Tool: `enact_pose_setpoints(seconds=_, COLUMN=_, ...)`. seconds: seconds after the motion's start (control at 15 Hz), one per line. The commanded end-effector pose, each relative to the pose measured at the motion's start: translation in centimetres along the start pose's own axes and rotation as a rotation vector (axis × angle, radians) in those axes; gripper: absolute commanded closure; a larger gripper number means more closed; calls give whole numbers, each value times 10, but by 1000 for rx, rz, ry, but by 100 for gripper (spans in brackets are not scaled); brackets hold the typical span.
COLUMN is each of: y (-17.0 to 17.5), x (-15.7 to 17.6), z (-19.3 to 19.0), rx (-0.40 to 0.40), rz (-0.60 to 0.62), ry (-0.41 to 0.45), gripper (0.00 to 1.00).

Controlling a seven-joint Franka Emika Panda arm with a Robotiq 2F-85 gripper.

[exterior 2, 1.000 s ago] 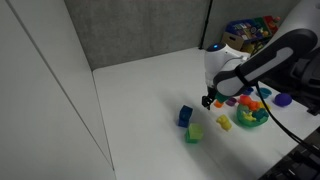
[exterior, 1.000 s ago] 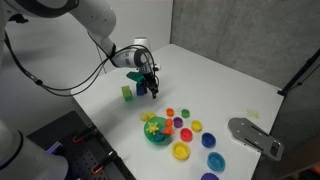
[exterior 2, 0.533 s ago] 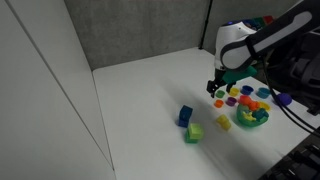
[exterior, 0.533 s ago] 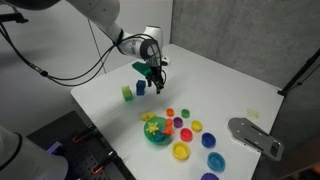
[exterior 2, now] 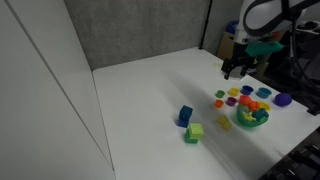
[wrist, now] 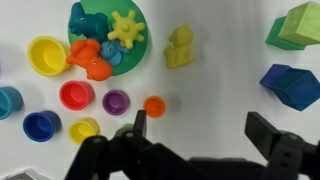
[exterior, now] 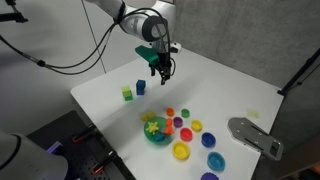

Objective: Place the yellow animal toy on the table

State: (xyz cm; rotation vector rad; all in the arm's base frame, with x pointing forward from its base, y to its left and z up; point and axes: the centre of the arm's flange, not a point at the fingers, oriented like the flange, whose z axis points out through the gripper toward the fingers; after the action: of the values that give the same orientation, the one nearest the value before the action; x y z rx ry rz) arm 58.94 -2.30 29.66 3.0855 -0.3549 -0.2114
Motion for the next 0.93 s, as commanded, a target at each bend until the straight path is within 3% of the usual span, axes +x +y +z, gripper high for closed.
enact_pose_setpoints(seconds=0.0, y=26, x=-36, z=-56, rx=20, rz=-18, ry=15, gripper=0)
enact_pose_setpoints(seconds=0.27, y=37, x=-59, z=-117, rx=19, rz=-16, ry=21, gripper=0)
enact_pose_setpoints(seconds=0.6, y=38, x=-90, z=-187, rx=15, rz=-20, ry=86, gripper=0)
enact_pose_setpoints(seconds=0.8, y=42, x=-108, z=-194, rx=-1, rz=-38, ry=93, gripper=0)
enact_pose_setpoints(seconds=0.87, y=37, x=-95, z=-192, rx=23, rz=-19, ry=99, gripper=0)
